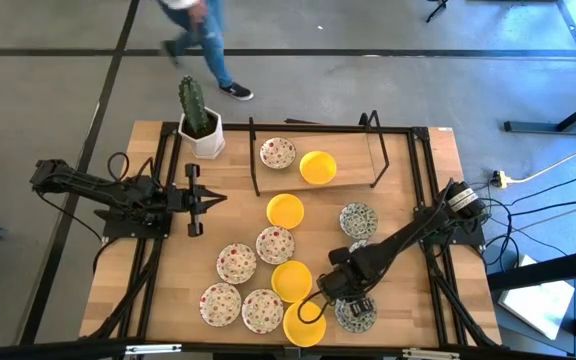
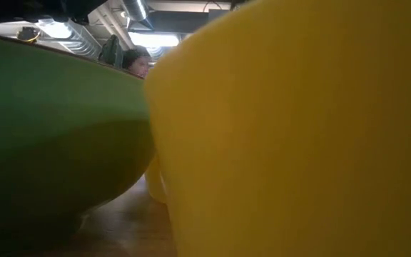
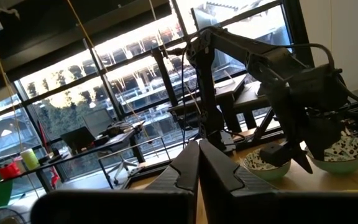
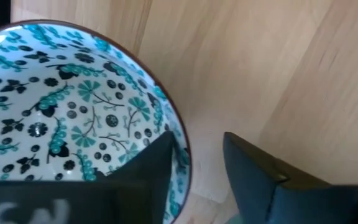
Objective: Pick & Place Mini bowls
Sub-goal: Put the blue patterned bowl on the shelf
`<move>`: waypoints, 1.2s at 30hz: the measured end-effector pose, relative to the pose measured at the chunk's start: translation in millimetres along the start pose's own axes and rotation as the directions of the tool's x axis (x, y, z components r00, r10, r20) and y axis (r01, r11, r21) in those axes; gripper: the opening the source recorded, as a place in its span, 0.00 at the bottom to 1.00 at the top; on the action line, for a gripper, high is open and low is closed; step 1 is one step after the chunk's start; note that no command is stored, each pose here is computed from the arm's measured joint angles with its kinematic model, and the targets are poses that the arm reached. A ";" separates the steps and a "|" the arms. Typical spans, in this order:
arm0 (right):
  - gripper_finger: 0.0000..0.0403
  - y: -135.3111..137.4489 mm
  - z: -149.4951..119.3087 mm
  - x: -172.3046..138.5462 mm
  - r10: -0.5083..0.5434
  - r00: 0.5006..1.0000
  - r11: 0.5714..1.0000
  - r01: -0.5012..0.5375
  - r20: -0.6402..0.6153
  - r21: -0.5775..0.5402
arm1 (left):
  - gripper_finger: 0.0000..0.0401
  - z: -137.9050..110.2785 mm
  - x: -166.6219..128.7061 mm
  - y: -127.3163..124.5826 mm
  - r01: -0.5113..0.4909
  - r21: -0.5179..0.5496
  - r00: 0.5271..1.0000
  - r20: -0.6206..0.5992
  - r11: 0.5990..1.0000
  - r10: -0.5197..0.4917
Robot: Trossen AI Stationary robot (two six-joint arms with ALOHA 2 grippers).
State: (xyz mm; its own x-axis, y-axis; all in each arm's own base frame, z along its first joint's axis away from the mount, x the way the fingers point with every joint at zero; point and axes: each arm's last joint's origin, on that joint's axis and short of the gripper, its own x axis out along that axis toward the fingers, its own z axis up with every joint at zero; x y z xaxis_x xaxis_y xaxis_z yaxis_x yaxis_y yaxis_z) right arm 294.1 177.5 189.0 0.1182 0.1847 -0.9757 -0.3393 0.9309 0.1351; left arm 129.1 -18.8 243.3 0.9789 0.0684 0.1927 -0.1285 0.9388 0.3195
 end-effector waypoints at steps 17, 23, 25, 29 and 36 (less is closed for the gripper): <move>0.07 1.5 -0.9 -5.9 0.049 0.999 0.998 -0.049 0.006 0.031 | 0.01 0.0 0.0 0.0 0.000 -0.009 1.000 0.000 1.000 0.000; 0.04 4.3 -3.0 -52.0 0.036 0.989 0.999 -0.039 0.145 0.019 | 0.02 0.0 0.0 0.0 0.000 -0.009 1.000 -0.001 1.000 0.000; 0.05 2.0 -7.2 -71.6 -0.007 0.977 1.000 0.003 0.213 0.016 | 0.02 -0.3 0.0 -0.1 0.001 -0.011 1.000 -0.003 1.000 -0.001; 0.03 -12.9 -18.3 -111.3 -0.119 0.931 0.992 0.095 0.346 0.084 | 0.01 -0.5 -0.1 -0.2 0.002 -0.019 1.000 -0.005 1.000 -0.002; 0.03 -55.3 -47.7 -174.3 -0.362 0.789 0.922 0.223 0.496 0.318 | 0.02 -0.4 0.0 -0.2 0.002 -0.007 1.000 -0.004 1.000 -0.002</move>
State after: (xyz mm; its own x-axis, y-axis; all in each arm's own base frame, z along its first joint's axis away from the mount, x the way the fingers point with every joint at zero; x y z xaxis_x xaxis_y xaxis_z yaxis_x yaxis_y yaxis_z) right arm 247.8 78.8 343.4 0.6788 -0.0348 -0.7335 0.0101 0.9992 -0.0381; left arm 129.2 -18.8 242.9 0.9797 0.0682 0.1884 -0.1258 0.9413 0.3134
